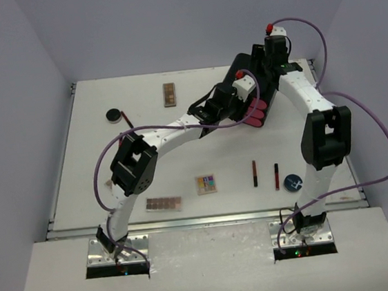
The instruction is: Organize the makeup
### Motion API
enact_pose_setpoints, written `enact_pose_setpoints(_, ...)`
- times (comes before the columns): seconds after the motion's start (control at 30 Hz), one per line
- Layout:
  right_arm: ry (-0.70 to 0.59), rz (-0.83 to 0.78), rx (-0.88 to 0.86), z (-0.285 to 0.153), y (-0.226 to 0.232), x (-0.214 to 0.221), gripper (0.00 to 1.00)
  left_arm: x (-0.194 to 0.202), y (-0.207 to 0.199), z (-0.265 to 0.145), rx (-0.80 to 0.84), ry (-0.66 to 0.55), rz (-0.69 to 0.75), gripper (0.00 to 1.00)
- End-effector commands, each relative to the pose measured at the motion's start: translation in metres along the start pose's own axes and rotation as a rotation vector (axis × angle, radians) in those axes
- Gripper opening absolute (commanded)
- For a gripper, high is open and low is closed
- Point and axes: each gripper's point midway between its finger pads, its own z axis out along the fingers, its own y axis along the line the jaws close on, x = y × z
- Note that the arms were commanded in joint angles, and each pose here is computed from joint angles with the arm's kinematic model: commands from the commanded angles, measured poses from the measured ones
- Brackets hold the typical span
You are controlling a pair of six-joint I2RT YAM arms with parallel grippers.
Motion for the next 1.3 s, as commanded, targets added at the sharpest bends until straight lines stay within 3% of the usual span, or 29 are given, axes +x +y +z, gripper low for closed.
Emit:
enact_pose_setpoints(0.0,0.011,0.034,0.022,0.004,-0.005,0.008,0.68,-0.026,0.016,0.011,-0.114,-0.082,-0.018,0.46)
enact_pose_setpoints(0.2,-0.005,0.062,-0.007,0.000,-0.003,0.019,0.61,-0.030,0.040,0.018,-0.260,-0.110,-0.037,0.44)
enact_pose_setpoints(0.5,-0.002,0.058,0.011,-0.004,-0.008,0.029,0.59,-0.037,0.025,0.022,-0.246,-0.122,-0.016,0.45)
enact_pose_setpoints(0.77,-0.002,0.051,0.008,-0.006,-0.010,0.037,0.59,-0.053,0.032,0.017,-0.279,-0.158,0.003,0.35)
enact_pose_setpoints(0.93,-0.002,0.052,0.022,-0.006,-0.012,0.039,0.59,-0.042,0.033,0.022,-0.289,-0.132,0.005,0.28)
enact_pose_setpoints(1.1,-0.007,0.045,0.025,-0.006,-0.013,0.038,0.59,-0.016,0.031,0.026,-0.280,-0.072,-0.017,0.34)
enact_pose_setpoints(1.27,-0.016,0.044,0.021,-0.008,-0.013,0.037,0.59,-0.011,0.035,0.030,-0.302,-0.064,-0.007,0.30)
